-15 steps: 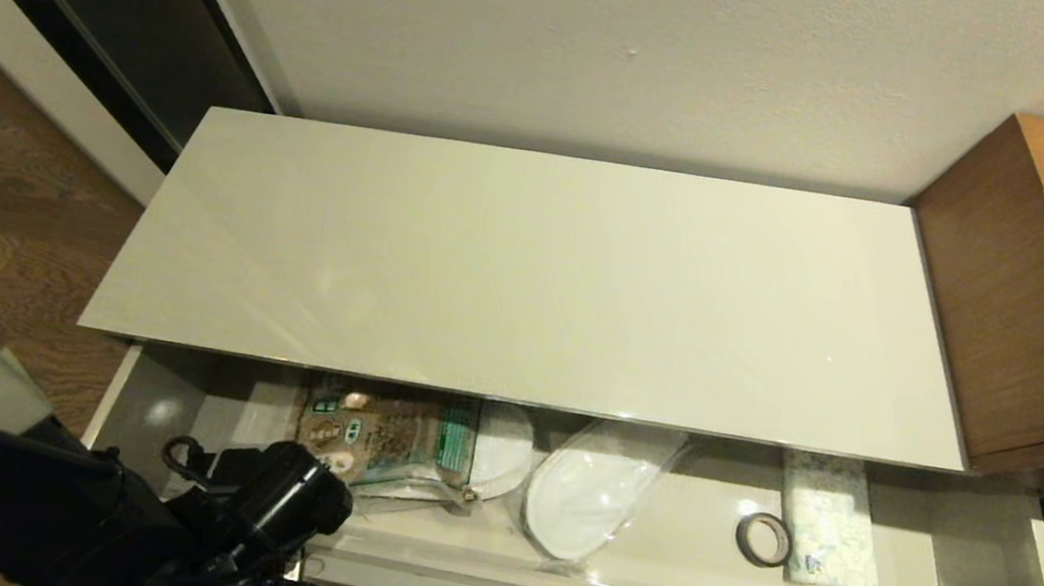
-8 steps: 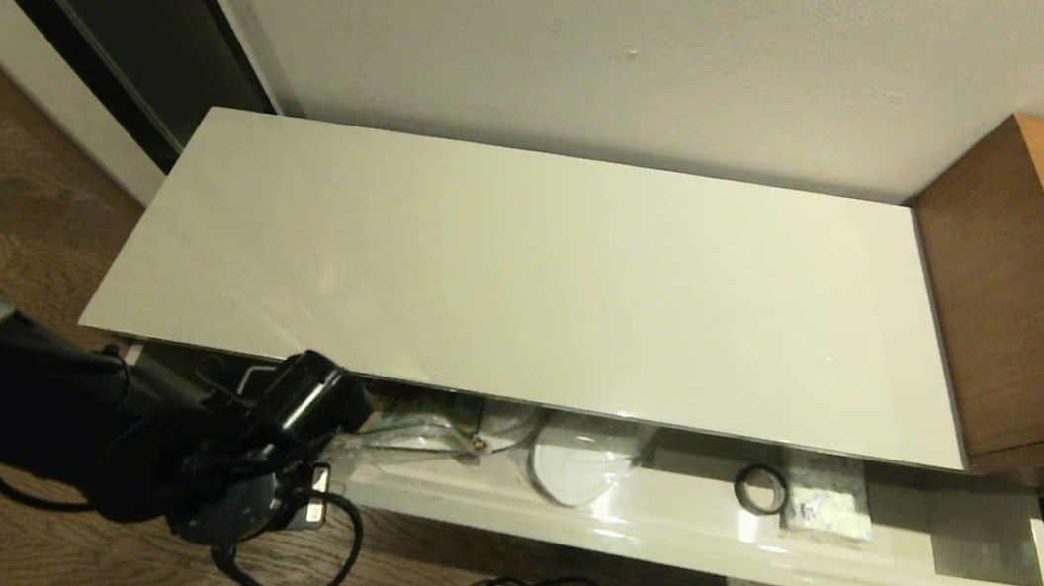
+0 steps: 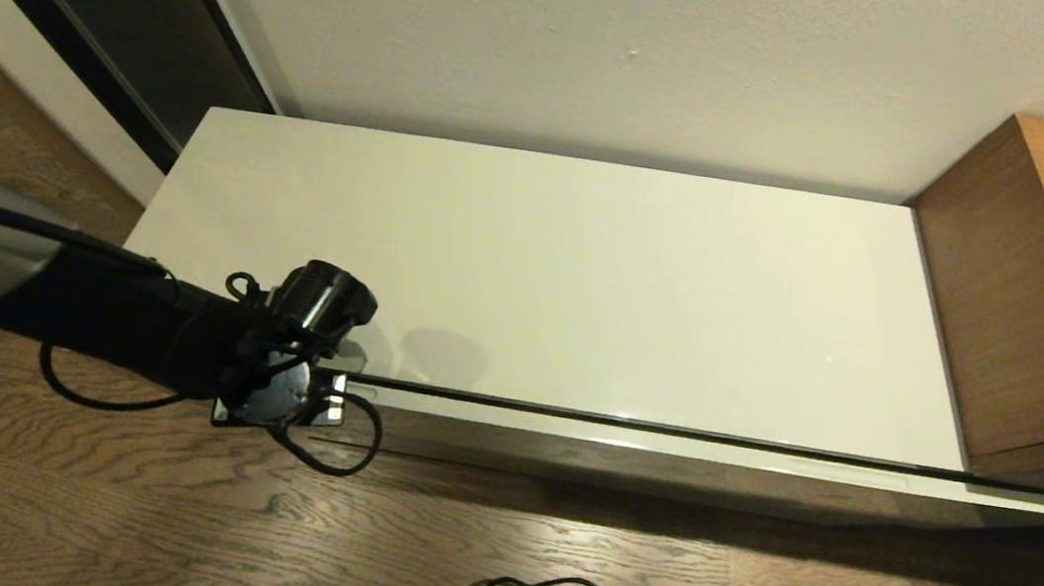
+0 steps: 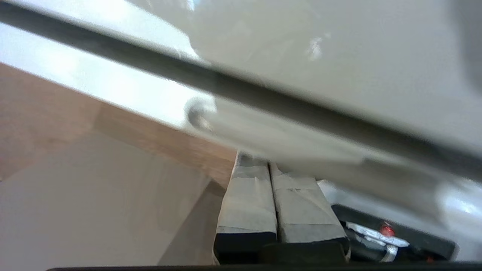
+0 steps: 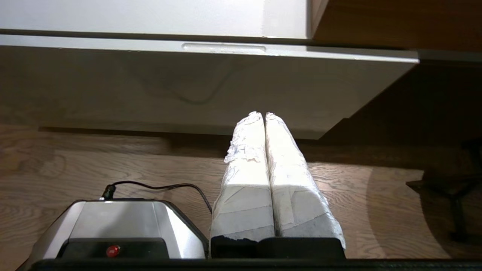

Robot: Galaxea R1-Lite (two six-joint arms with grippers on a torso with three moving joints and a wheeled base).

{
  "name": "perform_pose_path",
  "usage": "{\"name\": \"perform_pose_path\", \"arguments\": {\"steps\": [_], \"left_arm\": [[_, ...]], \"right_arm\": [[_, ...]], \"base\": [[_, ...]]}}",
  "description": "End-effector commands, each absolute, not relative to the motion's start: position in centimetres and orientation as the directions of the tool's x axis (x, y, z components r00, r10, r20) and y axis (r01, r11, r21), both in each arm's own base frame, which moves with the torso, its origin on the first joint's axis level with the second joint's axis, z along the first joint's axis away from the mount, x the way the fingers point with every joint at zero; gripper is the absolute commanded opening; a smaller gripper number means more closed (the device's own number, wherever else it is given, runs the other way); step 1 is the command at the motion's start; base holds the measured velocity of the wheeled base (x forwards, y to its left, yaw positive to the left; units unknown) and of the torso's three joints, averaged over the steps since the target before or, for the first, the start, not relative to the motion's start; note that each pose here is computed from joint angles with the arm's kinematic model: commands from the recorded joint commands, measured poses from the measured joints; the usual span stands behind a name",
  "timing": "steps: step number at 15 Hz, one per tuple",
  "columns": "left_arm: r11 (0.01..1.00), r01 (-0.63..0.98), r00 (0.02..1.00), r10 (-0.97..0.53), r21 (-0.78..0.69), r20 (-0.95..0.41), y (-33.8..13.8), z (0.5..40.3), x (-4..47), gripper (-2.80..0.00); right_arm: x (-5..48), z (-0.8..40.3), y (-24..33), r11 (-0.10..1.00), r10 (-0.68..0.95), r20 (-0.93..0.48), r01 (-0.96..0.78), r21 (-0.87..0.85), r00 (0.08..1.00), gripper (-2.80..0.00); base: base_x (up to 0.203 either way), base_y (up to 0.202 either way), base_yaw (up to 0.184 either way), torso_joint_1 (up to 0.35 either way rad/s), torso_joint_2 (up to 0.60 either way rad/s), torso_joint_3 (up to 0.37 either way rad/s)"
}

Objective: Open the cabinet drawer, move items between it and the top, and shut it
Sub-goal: Close the drawer, then open the drawer

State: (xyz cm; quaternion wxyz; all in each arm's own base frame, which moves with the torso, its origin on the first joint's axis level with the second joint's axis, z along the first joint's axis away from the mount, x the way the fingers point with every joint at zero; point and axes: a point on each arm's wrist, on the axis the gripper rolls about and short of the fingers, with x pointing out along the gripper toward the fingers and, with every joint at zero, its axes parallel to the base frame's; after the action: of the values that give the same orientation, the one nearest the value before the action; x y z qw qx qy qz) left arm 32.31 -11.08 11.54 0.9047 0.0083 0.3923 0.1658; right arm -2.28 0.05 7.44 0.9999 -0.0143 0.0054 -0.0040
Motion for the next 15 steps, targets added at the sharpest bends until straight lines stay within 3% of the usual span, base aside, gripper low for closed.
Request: {"name": "perform_pose_path", "arguments": {"steps": [1,7,11,15], "left_arm": [[0.937,-0.314,0.637,0.329,0.155,-0.697,-10.7,11.5,33.2,-2.80],[0.946,-0.308,0.735,0.304,0.101,-0.606,-9.1,20.1,28.0,-2.80],[0.956,-0.285,0.797,0.278,0.072,-0.537,-7.1,25.5,18.7,-2.80],[0.938,-0.328,0.792,0.340,0.116,-0.508,-2.8,26.5,9.0,-2.80]], "right_arm": [[-2.3,7.4,0.1,1.000,-0.008,-0.011,0.007,-0.029,1.000,-2.80],[-2.3,7.4,0.1,1.000,-0.006,-0.011,0.006,-0.029,1.000,-2.80],[-2.3,7.4,0.1,1.000,-0.006,-0.011,0.006,-0.029,1.000,-2.80],[-2.3,7.4,0.1,1.000,-0.006,-0.011,0.006,-0.029,1.000,-2.80]], "base": [[0.000,0.000,0.000,0.000,0.00,0.000],[0.000,0.000,0.000,0.000,0.00,0.000],[0.000,0.000,0.000,0.000,0.00,0.000],[0.000,0.000,0.000,0.000,0.00,0.000]]}}
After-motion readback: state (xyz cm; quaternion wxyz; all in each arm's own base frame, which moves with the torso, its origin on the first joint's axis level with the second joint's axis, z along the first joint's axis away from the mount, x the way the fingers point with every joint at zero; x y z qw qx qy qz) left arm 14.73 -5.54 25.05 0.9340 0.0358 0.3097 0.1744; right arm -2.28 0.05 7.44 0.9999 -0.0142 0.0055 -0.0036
